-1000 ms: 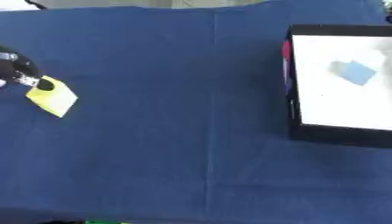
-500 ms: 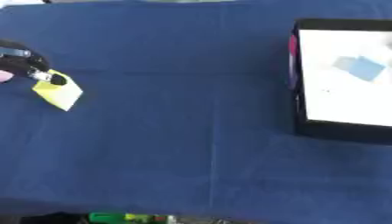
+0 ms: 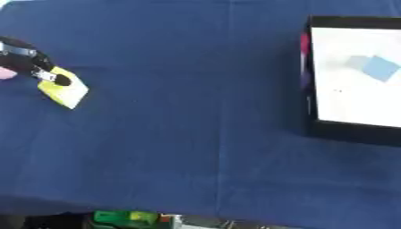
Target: Pick up the objects with one hand, pass them to the other hand, and then place them into the box on the other side of the table.
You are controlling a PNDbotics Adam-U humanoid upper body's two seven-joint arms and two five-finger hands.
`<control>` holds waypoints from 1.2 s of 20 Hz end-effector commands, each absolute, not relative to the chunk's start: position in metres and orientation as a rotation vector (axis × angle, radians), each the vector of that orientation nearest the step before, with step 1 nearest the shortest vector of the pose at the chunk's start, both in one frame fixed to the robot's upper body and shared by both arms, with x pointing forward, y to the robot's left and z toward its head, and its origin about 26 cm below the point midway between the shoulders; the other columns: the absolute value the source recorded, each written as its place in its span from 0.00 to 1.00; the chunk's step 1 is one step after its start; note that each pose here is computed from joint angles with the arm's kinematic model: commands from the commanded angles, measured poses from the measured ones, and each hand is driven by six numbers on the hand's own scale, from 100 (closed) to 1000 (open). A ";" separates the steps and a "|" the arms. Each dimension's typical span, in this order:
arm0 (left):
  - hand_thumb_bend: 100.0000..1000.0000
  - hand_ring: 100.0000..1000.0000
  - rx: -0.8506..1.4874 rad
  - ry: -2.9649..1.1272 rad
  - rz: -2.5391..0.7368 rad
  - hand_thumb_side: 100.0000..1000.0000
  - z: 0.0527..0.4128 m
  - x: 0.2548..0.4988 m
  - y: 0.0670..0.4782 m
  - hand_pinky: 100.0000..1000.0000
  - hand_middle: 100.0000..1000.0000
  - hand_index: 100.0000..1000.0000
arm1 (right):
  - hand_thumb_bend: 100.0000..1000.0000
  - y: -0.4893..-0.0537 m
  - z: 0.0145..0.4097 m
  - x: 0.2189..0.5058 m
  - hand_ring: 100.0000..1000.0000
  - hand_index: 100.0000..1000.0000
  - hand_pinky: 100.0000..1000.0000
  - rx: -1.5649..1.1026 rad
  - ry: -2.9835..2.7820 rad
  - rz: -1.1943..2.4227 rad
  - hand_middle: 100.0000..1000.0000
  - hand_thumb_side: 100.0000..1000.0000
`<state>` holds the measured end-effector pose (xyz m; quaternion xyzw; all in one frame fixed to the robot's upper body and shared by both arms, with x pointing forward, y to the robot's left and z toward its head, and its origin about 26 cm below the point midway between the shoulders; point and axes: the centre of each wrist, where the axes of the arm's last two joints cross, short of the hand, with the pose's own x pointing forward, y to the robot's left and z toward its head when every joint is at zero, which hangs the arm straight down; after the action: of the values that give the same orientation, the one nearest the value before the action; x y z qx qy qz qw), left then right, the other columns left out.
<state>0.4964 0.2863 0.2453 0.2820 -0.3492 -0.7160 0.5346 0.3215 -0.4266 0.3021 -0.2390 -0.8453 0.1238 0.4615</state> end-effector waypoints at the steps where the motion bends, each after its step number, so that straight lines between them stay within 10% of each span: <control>1: 0.74 0.89 0.685 -0.836 -1.717 0.92 0.262 0.498 0.291 0.88 0.76 0.84 | 0.00 -0.429 0.321 0.317 1.00 1.00 1.00 -0.633 -2.099 0.330 1.00 0.49; 18: 0.71 0.88 0.688 -0.770 -1.801 0.89 0.242 0.505 0.275 0.85 0.74 0.82 | 0.00 -0.429 0.321 0.318 1.00 1.00 1.00 -0.629 -2.097 0.319 1.00 0.49; 24: 0.56 0.86 0.727 -0.763 -1.798 0.79 0.238 0.507 0.272 0.83 0.71 0.79 | 0.00 -0.429 0.321 0.317 1.00 1.00 1.00 -0.630 -2.095 0.320 1.00 0.49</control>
<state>0.5058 0.2708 0.2265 0.2876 -0.3097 -0.7502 0.5085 0.3234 -0.4265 0.3030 -0.2384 -0.8436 0.1202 0.4660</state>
